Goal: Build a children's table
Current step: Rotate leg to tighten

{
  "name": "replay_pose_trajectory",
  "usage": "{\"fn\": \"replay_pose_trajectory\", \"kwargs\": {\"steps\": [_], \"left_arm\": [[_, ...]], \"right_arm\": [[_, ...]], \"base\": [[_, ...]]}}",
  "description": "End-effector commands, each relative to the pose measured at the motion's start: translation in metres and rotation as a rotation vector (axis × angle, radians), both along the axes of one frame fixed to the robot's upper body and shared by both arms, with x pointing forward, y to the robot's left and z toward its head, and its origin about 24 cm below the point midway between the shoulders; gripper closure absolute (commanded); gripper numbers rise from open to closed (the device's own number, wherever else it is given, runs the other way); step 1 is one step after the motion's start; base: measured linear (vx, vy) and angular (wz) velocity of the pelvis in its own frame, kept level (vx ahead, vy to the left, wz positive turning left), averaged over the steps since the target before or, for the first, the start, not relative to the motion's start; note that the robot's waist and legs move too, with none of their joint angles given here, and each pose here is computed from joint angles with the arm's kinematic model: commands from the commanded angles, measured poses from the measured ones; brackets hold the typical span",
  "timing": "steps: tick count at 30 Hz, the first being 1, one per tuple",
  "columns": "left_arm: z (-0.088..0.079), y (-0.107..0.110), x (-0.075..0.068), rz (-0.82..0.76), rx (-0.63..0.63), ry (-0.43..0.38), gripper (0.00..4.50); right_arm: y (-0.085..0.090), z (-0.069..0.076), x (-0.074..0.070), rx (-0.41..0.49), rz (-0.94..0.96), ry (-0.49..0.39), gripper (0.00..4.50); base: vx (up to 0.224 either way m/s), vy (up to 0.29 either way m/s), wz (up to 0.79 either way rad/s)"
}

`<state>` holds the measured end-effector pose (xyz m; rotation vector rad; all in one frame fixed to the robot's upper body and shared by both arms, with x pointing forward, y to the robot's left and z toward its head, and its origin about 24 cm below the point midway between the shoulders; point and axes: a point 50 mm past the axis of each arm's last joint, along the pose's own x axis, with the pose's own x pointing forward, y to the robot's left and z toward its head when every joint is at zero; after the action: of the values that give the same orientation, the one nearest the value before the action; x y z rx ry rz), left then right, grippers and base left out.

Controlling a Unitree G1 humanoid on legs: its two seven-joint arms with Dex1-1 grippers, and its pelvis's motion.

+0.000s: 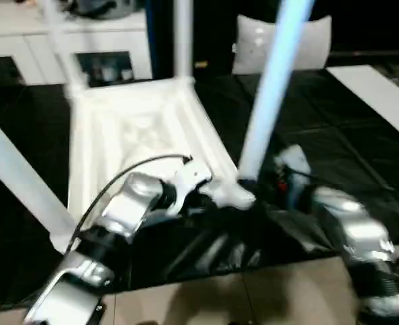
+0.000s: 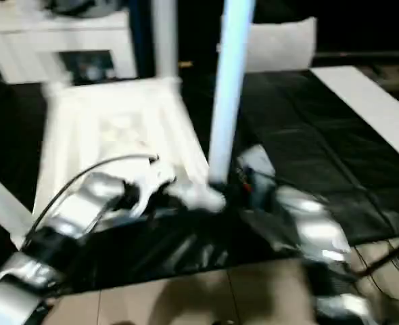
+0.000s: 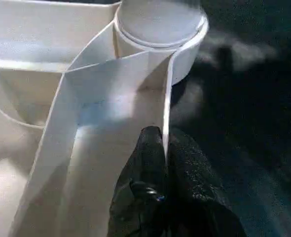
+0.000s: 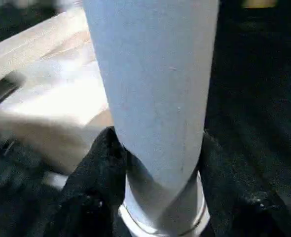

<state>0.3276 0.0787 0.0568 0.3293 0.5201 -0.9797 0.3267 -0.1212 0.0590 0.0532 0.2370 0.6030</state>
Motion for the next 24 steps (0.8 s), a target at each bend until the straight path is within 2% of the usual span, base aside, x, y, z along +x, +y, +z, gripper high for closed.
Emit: {"fn": "replay_pose_trajectory", "kwargs": {"steps": [1, 2, 3, 5, 7, 10, 11, 19, 21, 22, 24], "left_arm": [[0.029, -0.042, -0.003, -0.115, -0.130, -0.087, 4.50], [0.029, -0.043, -0.004, -0.124, -0.133, -0.087, 4.50], [0.028, -0.044, -0.005, -0.133, -0.134, -0.089, 4.50], [0.028, -0.045, -0.006, -0.140, -0.133, -0.090, 4.50], [0.027, -0.046, -0.008, -0.152, -0.130, -0.097, 4.50], [0.026, -0.044, -0.008, -0.151, -0.130, -0.095, 4.50], [0.025, -0.041, -0.007, -0.151, -0.123, -0.097, 4.50], [0.021, -0.026, -0.008, -0.202, -0.091, -0.077, 4.50], [0.018, -0.019, -0.013, -0.268, -0.075, -0.060, 4.50], [0.016, -0.013, -0.016, -0.314, -0.056, -0.041, 4.50], [0.014, -0.010, -0.018, -0.335, -0.047, -0.034, 4.50]], "right_arm": [[0.046, -0.009, -0.003, 0.047, 0.055, 0.063, 2.61], [0.048, -0.008, -0.002, 0.056, 0.051, 0.053, 2.06], [0.050, -0.007, -0.001, 0.053, 0.041, 0.039, 1.92], [0.050, -0.006, 0.000, 0.050, 0.024, 0.025, 1.90], [0.046, -0.004, 0.001, 0.061, -0.014, 0.006, 1.57], [0.038, -0.003, 0.002, 0.066, -0.038, -0.009, 1.39], [0.029, -0.003, 0.001, 0.067, -0.042, -0.023, 1.25], [-0.002, 0.005, -0.008, 0.030, 0.104, -0.098, 0.49], [-0.017, 0.009, -0.014, -0.011, 0.208, -0.122, 0.28], [-0.030, 0.012, -0.018, -0.060, 0.288, -0.136, 0.20], [-0.035, 0.013, -0.020, -0.076, 0.317, -0.139, 0.10]], "base": [[0.000, 0.000, 0.00], [0.000, 0.000, 0.00], [0.000, 0.000, 0.00], [0.000, 0.000, 0.00], [0.000, 0.000, 0.00], [0.000, 0.000, 0.00], [0.000, 0.000, 0.00], [0.000, 0.000, 0.00], [0.000, 0.000, 0.00], [0.000, 0.000, 0.00], [0.000, 0.000, 0.00]]}}
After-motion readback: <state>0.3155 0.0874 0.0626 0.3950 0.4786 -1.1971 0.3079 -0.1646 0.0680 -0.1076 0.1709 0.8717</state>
